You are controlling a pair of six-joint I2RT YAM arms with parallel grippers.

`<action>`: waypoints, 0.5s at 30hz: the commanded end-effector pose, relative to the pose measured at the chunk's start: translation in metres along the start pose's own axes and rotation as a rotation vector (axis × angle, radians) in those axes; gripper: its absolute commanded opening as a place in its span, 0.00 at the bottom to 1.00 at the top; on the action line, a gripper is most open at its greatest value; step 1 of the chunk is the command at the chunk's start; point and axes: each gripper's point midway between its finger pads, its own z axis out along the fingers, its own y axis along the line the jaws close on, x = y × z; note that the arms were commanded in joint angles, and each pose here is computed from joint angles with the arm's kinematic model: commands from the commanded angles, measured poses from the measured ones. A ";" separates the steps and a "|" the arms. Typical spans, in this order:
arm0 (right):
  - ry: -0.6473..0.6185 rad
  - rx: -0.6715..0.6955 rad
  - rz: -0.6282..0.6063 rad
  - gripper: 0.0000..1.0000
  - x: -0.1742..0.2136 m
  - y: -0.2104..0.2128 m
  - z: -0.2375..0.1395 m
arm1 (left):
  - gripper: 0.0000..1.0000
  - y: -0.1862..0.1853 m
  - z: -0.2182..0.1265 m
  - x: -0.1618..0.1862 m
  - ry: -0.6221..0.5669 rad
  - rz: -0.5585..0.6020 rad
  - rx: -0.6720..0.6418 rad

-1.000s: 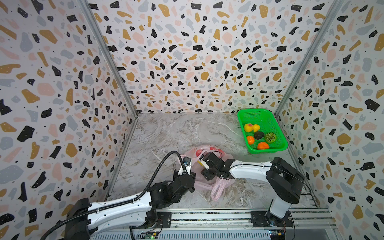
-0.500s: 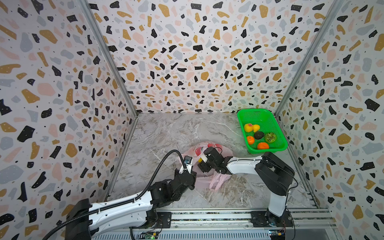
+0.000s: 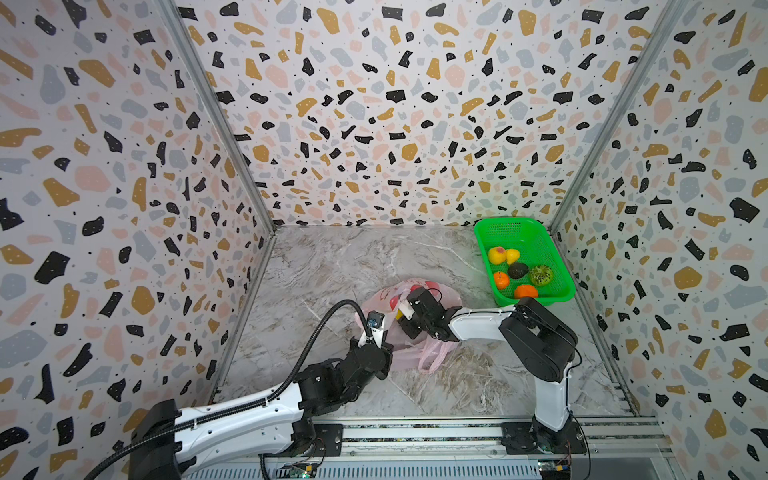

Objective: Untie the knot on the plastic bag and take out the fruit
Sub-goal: 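Close the right gripper on the banana's lower end, then lift the banana out of the bag with the right gripper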

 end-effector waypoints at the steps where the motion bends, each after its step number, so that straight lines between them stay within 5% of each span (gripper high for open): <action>1: 0.016 0.006 -0.019 0.27 0.004 0.005 -0.011 | 0.00 0.003 0.000 -0.002 -0.019 -0.004 -0.006; 15: 0.016 0.036 0.035 0.25 -0.014 0.014 -0.064 | 0.00 0.013 -0.002 -0.001 -0.019 -0.012 -0.053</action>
